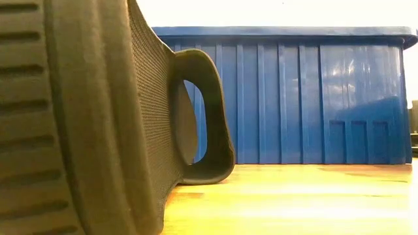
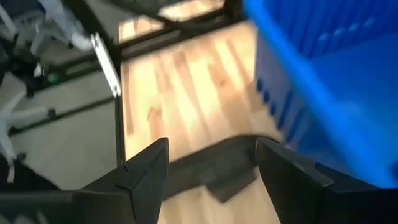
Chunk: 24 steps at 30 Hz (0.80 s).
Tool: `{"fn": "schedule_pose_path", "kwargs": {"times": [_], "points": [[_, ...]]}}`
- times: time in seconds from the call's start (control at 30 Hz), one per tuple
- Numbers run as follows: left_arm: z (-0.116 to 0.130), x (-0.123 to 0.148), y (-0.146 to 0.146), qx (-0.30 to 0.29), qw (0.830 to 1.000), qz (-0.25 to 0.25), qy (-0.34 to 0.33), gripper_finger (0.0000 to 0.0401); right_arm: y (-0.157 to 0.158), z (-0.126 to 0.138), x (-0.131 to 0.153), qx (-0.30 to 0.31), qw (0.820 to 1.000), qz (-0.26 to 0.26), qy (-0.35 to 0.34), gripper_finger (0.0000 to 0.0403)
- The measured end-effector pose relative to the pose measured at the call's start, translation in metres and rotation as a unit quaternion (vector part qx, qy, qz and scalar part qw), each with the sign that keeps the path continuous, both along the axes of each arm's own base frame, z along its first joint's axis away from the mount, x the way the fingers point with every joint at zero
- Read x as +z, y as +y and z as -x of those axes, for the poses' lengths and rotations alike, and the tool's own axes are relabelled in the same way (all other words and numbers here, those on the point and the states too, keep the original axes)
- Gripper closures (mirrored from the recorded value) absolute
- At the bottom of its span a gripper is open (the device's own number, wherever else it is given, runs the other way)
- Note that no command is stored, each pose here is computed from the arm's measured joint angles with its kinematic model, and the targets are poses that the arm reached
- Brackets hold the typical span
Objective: Pick and place slides into bin
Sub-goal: Put the black slide into the blue bin
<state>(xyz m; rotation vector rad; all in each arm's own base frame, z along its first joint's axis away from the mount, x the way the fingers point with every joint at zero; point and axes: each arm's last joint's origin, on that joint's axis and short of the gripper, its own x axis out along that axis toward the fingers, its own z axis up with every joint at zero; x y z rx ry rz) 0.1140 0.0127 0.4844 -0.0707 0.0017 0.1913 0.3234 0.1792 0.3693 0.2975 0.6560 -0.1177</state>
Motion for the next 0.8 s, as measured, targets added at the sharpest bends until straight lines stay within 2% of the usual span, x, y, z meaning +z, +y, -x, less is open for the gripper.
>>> {"fn": "schedule_pose_path", "kwargs": {"times": [0.2,0.43,0.67,0.8], "points": [[-0.007,-0.01,0.001,0.001,1.0,0.002,0.02,0.0393,0.036,-0.008,-0.036,0.021,0.999,0.01,0.041,0.0179],[-0.016,-0.014,0.001,0.001,0.999,0.003,0.034,0.0393,0.065,-0.022,-0.089,0.015,0.994,0.065,0.081,0.0183],[-0.018,-0.015,0.002,0.001,0.999,0.003,0.035,0.0393,0.075,-0.035,-0.137,-0.051,0.99,0.044,0.121,0.0184],[-0.017,-0.014,0.001,0.001,0.999,0.003,0.034,0.0393,0.073,-0.037,-0.149,-0.089,0.986,0.075,0.12,0.0184]]}}
